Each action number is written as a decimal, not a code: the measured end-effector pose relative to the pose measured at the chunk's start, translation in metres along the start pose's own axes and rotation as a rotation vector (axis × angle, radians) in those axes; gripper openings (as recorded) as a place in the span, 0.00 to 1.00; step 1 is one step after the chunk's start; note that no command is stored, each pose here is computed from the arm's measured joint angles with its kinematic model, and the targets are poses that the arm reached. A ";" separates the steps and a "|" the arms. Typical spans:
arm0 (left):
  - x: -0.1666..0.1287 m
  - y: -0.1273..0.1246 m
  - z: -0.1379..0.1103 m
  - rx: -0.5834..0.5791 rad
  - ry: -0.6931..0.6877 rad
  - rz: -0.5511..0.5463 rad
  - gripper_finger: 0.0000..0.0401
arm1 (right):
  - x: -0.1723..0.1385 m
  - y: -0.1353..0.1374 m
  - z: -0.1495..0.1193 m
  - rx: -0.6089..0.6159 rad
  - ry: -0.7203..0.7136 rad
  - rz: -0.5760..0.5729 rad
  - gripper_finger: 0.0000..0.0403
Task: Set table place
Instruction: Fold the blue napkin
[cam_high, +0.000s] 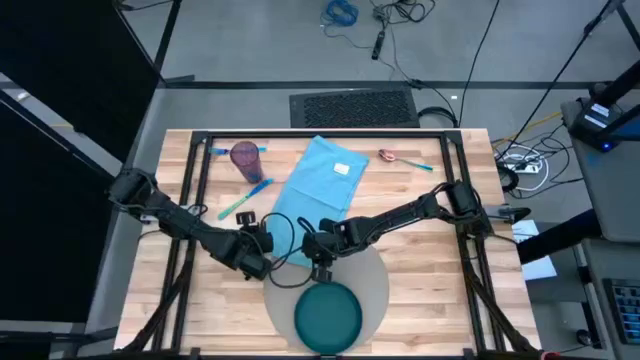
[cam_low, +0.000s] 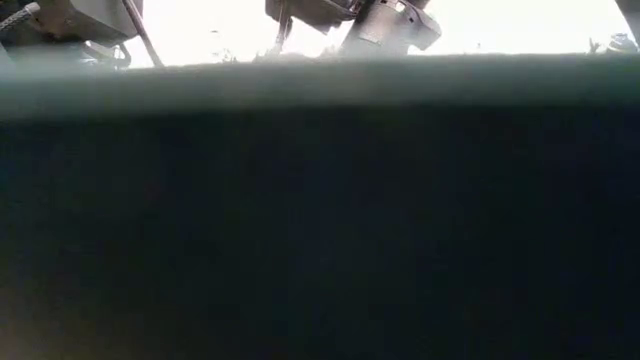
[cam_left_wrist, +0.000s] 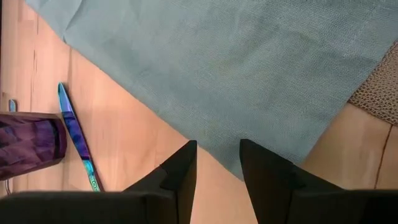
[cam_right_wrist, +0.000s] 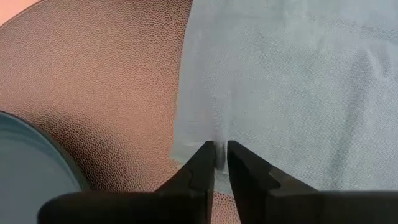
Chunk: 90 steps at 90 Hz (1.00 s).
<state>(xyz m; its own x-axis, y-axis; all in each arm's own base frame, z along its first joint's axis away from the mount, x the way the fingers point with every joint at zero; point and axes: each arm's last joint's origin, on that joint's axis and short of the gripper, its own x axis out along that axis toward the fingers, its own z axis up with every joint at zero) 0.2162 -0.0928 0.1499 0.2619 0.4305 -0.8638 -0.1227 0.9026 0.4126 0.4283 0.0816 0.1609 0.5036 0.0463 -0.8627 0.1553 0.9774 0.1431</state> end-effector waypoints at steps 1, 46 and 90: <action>0.000 0.000 0.000 0.000 0.000 0.000 0.27 | 0.000 0.000 0.000 0.000 0.000 0.000 0.08; 0.000 0.000 0.000 -0.001 -0.001 -0.001 0.27 | 0.000 0.000 -0.001 -0.011 0.010 0.001 0.00; 0.000 0.000 0.000 -0.004 -0.004 -0.004 0.27 | 0.000 0.005 0.002 0.029 -0.012 0.063 0.32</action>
<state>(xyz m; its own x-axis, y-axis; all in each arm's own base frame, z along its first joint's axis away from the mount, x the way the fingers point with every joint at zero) 0.2166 -0.0930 0.1500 0.2658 0.4270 -0.8643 -0.1254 0.9042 0.4082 0.4306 0.0858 0.1623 0.5230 0.1052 -0.8458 0.1470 0.9664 0.2111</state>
